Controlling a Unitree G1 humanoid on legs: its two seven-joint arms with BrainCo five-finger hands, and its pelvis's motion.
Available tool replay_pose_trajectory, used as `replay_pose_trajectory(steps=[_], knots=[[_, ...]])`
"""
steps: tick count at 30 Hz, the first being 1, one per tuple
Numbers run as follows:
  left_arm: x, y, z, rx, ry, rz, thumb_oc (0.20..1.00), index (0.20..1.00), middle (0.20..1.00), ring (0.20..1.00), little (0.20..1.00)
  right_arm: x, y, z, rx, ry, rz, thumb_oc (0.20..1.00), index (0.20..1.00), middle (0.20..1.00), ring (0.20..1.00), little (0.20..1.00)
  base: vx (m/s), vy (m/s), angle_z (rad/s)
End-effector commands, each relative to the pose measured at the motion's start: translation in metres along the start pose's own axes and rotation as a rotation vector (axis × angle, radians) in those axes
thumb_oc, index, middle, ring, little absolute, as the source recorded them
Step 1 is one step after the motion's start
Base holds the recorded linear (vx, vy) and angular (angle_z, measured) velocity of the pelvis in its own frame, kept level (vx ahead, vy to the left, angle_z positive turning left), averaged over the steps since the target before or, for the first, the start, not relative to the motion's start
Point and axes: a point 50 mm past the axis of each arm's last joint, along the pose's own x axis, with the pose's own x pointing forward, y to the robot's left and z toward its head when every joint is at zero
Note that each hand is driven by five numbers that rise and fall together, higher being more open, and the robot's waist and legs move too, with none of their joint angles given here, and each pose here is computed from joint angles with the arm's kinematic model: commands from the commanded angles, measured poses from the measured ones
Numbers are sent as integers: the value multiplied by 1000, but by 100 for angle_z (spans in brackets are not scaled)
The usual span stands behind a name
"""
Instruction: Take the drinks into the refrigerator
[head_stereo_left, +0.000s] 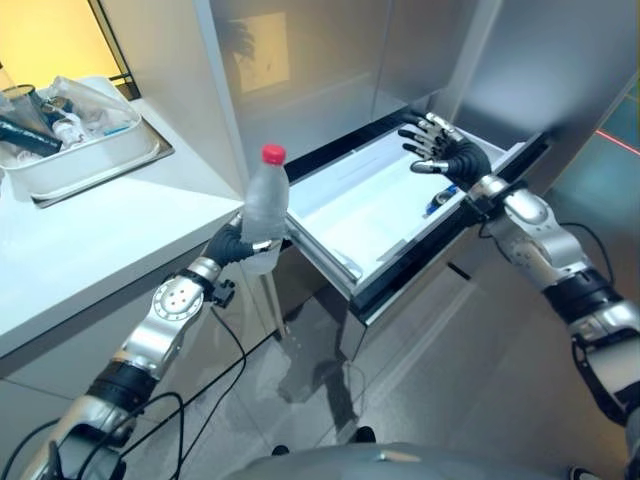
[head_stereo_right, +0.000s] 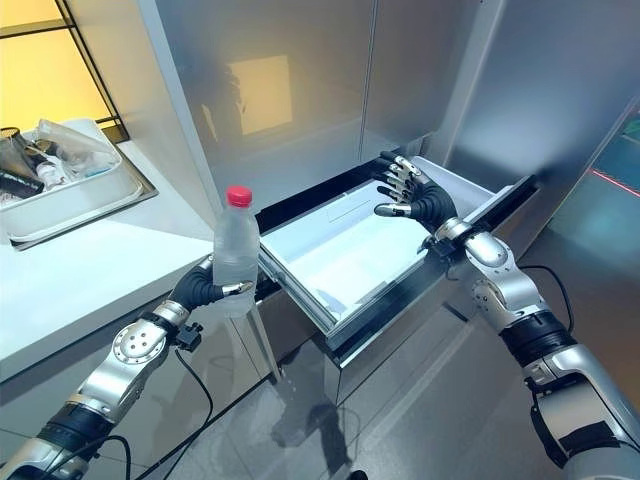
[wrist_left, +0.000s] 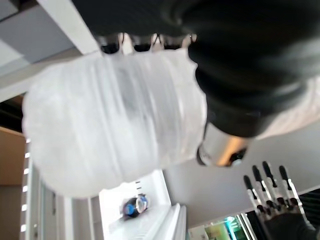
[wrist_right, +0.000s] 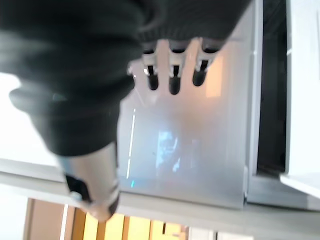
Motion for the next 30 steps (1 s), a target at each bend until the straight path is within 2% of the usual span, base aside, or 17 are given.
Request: replay_pose_trajectory(steps=[1,6,14,21,22,23,30], knots=[[27,25,74,29,-362,61,200,200,200,200,200,30,17,34,-17,-146,85,1000,1000,1000,1000,1000,0,0,0],[34,15,80,52,-385,35,200,200,200,200,200,42,48,15,107,-112,173,1000,1000,1000,1000,1000,0,0,0],[51,0,93,128,-414,-4,200,200,200,200,200,54,116,-1,288,-62,420,1000,1000,1000,1000,1000,0,0,0],[51,0,93,128,-413,-4,200,200,200,200,200,54,116,-1,289,-61,420,1000,1000,1000,1000,1000,0,0,0],[58,-9,98,202,-423,-26,200,200,200,200,200,49,163,2,379,-59,621,1000,1000,1000,1000,1000,0,0,0],[59,-10,99,211,-425,-28,200,200,200,200,200,46,173,4,385,-58,678,1000,1000,1000,1000,1000,0,0,0],[59,-12,96,235,-412,-26,200,200,200,200,200,40,196,6,421,-55,779,1000,1000,1000,1000,1000,0,0,0]])
